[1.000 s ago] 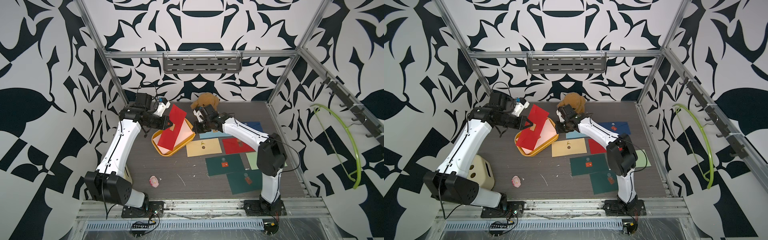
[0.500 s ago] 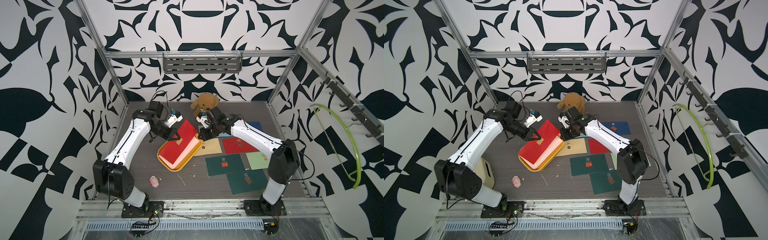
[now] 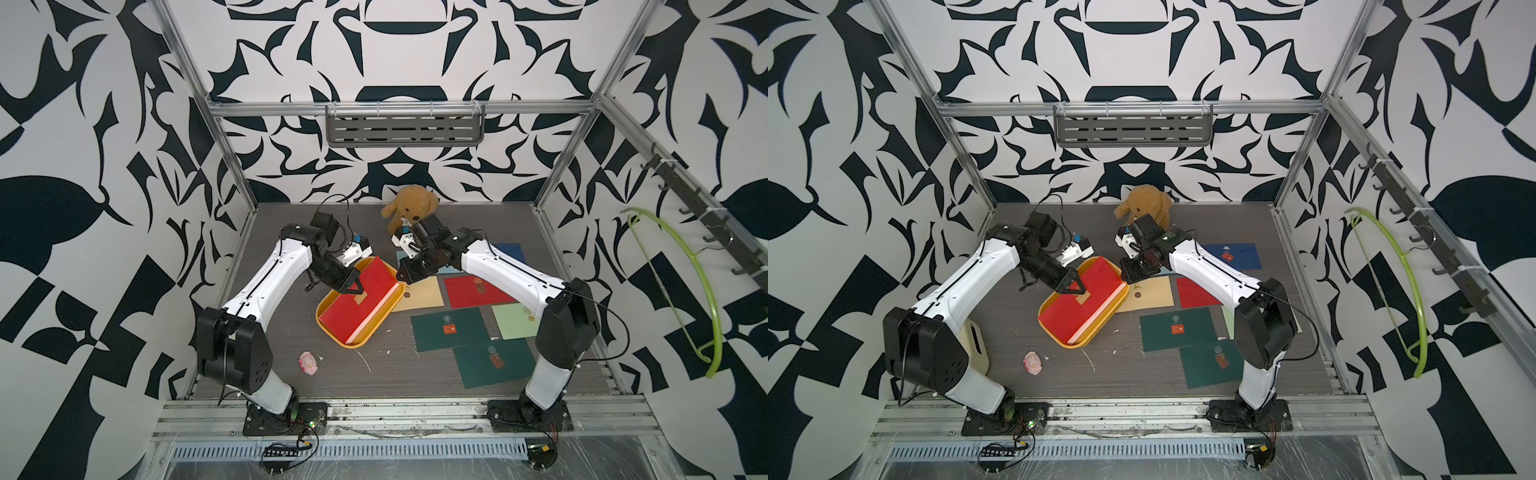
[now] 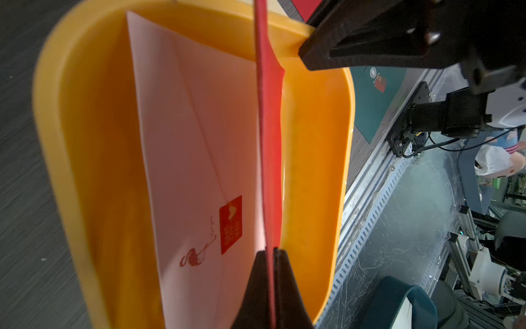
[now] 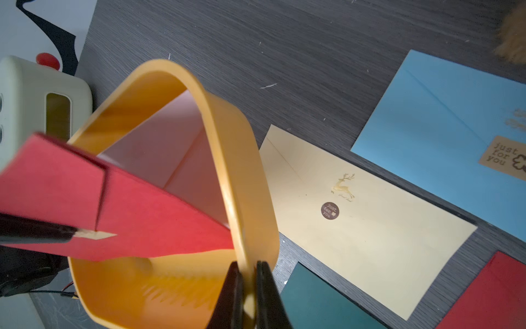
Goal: Put the sealed envelopes into the storage box
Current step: Place the envelope in the storage box, then place the storage box at the center of the board.
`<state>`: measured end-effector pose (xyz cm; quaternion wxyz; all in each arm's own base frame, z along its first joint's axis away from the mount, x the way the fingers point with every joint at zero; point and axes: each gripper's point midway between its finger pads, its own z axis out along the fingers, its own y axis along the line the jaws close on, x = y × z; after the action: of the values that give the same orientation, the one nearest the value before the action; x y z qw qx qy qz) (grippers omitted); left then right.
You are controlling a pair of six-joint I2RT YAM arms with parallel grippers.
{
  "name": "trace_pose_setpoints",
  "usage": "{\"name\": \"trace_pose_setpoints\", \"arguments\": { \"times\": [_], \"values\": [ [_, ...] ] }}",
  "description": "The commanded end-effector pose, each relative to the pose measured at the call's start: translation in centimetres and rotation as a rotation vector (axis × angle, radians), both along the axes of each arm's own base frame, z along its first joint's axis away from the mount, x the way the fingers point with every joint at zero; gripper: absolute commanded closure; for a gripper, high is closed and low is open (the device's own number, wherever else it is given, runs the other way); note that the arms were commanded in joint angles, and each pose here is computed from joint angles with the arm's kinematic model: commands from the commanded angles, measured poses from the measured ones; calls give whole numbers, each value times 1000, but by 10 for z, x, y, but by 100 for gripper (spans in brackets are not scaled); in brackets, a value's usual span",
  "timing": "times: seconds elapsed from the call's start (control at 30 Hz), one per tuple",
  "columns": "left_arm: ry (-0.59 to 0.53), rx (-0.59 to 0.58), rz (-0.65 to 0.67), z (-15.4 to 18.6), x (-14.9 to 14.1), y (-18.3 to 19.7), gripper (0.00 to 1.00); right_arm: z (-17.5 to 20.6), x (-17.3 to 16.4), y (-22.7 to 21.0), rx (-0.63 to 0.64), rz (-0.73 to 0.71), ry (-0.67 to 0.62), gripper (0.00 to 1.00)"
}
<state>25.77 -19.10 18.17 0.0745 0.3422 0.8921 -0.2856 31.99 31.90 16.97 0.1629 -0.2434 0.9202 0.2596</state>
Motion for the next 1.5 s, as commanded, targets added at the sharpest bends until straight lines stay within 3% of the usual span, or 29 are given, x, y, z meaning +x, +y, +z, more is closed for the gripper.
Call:
{"name": "trace_pose_setpoints", "arguments": {
  "times": [0.0,0.1,0.27,0.6,0.93,1.1,1.17,1.2,1.37,1.47],
  "values": [
    [30,45,10,-8,-6,7,100,35,3,3,77,12,-72,100],
    [49,48,28,-13,-5,6,100,40,3,6,105,10,-76,100],
    [22,76,54,-23,-1,8,89,46,4,9,132,6,-80,100],
    [-65,46,99,-6,9,6,75,45,4,13,164,-3,-66,100],
    [-403,174,265,51,60,38,54,33,6,14,147,-15,-45,100],
    [-513,174,392,81,79,48,32,30,20,17,158,-78,-53,100],
    [-535,158,415,90,82,48,28,29,30,19,170,-130,-57,100],
    [-550,157,436,95,84,50,0,28,37,20,172,-163,-62,100],
    [-641,196,570,114,98,72,1,17,66,26,195,-293,-71,100],
    [-756,222,704,133,114,91,0,14,83,32,220,-357,-83,100]
  ]
}}
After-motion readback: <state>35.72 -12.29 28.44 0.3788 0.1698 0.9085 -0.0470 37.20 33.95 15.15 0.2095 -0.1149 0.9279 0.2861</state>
